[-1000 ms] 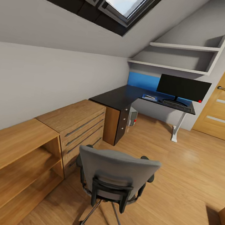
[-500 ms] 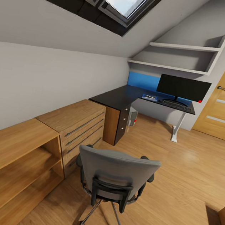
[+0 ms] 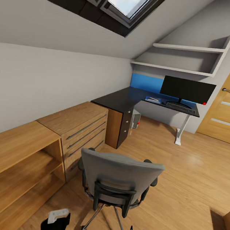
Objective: In the bedroom, organize the workspace by keeping the computer under the desk, ensuring the monitor is on the desk, placing the keyboard on the desk next to the monitor, placing the mouse on the desk next to the keyboard, moving the folder from the swivel chair onto the desk next to the mouse, stacking the notebook on top of the folder with the pen on top of the notebook, and positioning the swivel chair next to the desk.
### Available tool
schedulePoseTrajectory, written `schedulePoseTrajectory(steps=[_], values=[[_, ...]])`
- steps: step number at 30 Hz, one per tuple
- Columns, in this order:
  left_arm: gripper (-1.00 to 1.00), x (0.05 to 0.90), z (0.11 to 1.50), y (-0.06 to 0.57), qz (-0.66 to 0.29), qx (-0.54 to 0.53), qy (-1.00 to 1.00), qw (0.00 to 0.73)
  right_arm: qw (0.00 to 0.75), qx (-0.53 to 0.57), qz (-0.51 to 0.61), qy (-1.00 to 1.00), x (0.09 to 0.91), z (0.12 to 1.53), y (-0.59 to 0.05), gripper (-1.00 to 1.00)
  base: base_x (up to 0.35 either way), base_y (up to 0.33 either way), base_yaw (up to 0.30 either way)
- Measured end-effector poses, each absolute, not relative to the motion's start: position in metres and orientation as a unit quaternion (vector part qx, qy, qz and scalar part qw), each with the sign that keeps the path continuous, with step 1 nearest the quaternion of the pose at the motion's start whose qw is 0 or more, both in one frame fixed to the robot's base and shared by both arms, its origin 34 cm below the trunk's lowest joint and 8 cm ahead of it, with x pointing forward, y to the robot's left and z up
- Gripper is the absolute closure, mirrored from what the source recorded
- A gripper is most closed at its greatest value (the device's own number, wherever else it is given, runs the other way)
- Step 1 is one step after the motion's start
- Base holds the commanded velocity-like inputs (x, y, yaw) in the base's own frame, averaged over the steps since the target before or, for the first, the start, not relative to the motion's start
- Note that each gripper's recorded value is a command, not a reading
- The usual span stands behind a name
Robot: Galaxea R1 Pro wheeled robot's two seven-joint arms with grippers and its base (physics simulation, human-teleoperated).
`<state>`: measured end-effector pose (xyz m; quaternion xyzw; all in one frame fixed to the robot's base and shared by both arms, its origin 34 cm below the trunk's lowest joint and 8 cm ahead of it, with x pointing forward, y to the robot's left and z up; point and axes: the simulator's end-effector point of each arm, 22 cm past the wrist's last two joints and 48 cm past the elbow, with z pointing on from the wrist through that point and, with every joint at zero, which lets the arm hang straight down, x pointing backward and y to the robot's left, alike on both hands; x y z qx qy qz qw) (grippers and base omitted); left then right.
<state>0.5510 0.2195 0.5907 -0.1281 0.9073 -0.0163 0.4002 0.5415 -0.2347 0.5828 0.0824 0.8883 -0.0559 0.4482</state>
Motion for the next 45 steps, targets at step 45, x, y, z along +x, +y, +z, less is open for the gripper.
schedulePoseTrajectory(steps=[45], values=[[-1.00, 0.595, 0.558, 0.171, -0.034, -0.050, 0.910, 0.411, 0.592, -0.062, 0.013, 0.803, 0.588, 0.580, -0.159, -1.00, 0.000, 0.000, 0.000]])
